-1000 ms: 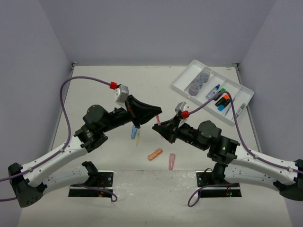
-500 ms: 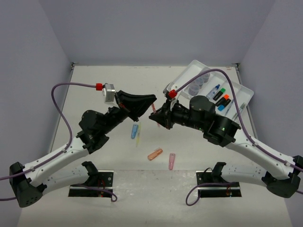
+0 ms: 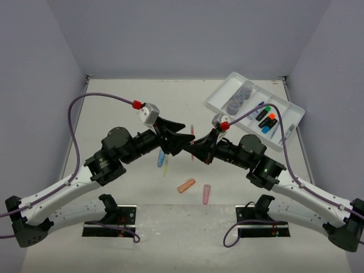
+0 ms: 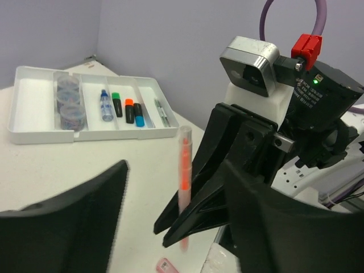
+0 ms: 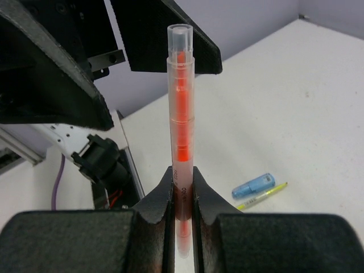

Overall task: Sort the stationery into containers
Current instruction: Close the pen cap on the pen, then place the pen in the storage box, then pick up the pen from the center of the board, then pick up the pen cap from the center of the board.

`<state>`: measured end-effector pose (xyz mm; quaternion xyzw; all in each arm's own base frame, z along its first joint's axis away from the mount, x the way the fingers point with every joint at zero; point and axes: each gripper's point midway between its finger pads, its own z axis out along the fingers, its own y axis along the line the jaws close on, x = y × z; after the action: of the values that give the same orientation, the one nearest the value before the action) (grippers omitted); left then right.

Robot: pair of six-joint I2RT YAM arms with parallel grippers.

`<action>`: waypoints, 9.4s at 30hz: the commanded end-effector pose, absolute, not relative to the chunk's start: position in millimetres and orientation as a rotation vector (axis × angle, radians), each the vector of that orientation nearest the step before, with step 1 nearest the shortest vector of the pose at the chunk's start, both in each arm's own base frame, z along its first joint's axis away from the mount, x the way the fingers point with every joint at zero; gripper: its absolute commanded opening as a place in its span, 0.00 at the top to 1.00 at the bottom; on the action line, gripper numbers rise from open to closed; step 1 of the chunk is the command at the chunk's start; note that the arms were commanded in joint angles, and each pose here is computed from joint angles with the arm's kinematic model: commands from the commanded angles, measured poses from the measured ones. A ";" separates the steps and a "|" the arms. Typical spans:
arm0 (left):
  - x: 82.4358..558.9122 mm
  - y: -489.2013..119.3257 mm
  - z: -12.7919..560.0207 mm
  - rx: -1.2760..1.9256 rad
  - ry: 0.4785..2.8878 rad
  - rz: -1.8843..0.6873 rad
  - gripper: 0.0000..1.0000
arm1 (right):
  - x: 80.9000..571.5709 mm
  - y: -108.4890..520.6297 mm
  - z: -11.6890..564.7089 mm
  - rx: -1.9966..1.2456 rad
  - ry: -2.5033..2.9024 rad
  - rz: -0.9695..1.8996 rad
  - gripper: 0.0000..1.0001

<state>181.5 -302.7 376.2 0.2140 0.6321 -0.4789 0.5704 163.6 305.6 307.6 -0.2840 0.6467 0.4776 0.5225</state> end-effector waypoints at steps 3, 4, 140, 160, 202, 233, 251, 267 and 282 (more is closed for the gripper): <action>172.3 -284.2 417.5 0.512 1.381 -1.095 0.09 | 154.7 298.7 324.4 -0.601 1.451 1.237 1.00; 172.7 -283.9 419.0 0.507 1.378 -1.095 0.08 | 154.0 298.4 321.7 -0.604 1.459 1.236 1.00; 238.4 -79.0 190.3 -0.166 2.130 0.087 0.00 | 399.9 -91.0 158.8 0.799 2.201 -0.179 0.52; 247.6 -177.8 149.1 -0.009 2.326 -0.217 0.10 | 317.0 136.6 153.5 0.184 2.193 0.393 0.45; 236.1 -224.6 12.2 0.230 2.567 0.033 0.76 | 287.9 161.3 157.8 0.016 2.176 0.602 0.60; 217.8 -164.3 264.5 0.126 2.055 -0.305 1.00 | 265.8 195.0 141.1 -0.070 2.292 0.546 0.60; 177.4 -145.9 257.7 0.219 1.859 -0.553 1.00 | 187.2 288.7 78.2 -0.561 2.499 0.276 0.65; 175.4 -142.0 260.2 0.195 1.841 -0.567 1.00 | 173.1 301.5 55.2 -1.072 2.454 0.240 0.68; 176.0 -144.9 257.9 0.207 1.851 -0.567 1.00 | 163.2 301.8 34.6 -1.113 2.475 0.256 0.65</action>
<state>173.8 -140.6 250.0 0.0811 0.7962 -0.2343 0.5519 166.8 294.3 34.8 -0.3847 0.8962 0.0802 0.2058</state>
